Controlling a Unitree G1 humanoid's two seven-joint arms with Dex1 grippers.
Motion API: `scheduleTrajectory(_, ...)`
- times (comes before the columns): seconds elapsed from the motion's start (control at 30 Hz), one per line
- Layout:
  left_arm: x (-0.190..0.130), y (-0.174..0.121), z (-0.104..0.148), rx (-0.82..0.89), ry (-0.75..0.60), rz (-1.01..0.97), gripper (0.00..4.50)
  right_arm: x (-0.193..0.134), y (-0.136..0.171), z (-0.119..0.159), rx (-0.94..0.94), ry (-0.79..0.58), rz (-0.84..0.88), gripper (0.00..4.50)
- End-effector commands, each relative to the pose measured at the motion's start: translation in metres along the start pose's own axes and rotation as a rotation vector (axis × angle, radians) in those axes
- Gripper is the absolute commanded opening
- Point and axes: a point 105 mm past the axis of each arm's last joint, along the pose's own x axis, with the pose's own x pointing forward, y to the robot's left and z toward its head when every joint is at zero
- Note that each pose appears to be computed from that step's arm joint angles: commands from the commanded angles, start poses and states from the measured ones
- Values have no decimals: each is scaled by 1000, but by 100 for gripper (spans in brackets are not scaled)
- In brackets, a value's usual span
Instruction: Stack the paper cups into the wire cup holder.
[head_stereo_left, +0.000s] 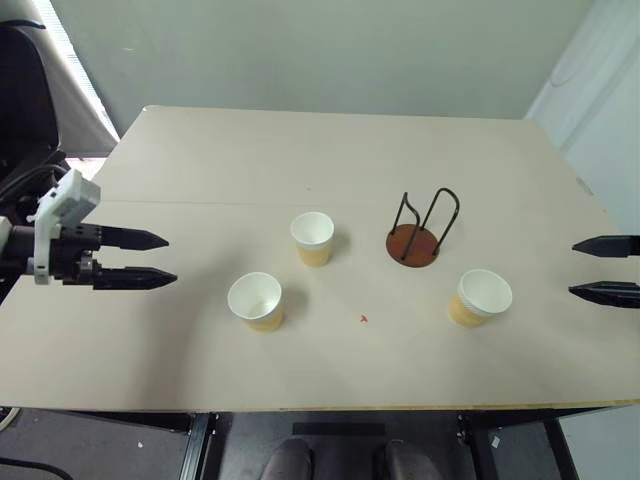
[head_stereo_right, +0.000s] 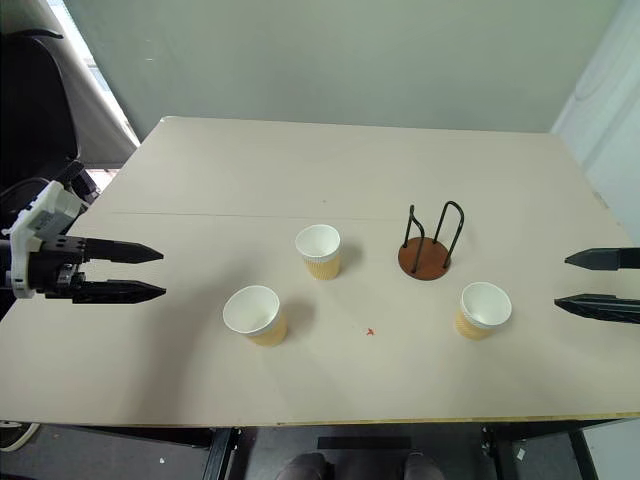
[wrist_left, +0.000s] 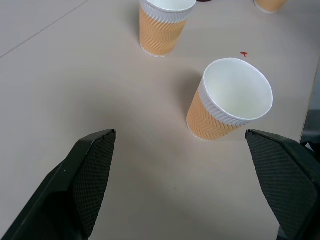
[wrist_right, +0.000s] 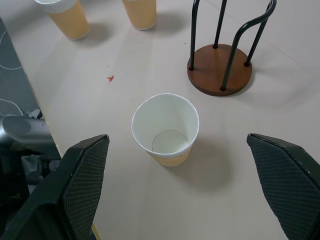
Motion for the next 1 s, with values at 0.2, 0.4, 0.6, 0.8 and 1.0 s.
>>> scheduleTrajectory(0.2,2,-4,17,53,-21,-3,443,-7,2,9,-37,-15,-21,450)
scheduleTrajectory(0.4,8,-8,29,62,-24,-10,443,-9,3,11,-34,-31,-29,450)
scheduleTrajectory(0.6,11,-14,41,74,-26,-11,443,-10,3,14,-36,-35,-34,450)
scheduleTrajectory(0.8,18,-15,40,72,-30,-20,443,-5,11,38,-63,-123,-10,450)
scheduleTrajectory(1.0,19,-18,40,86,-32,-31,443,5,18,47,-82,-130,18,450)
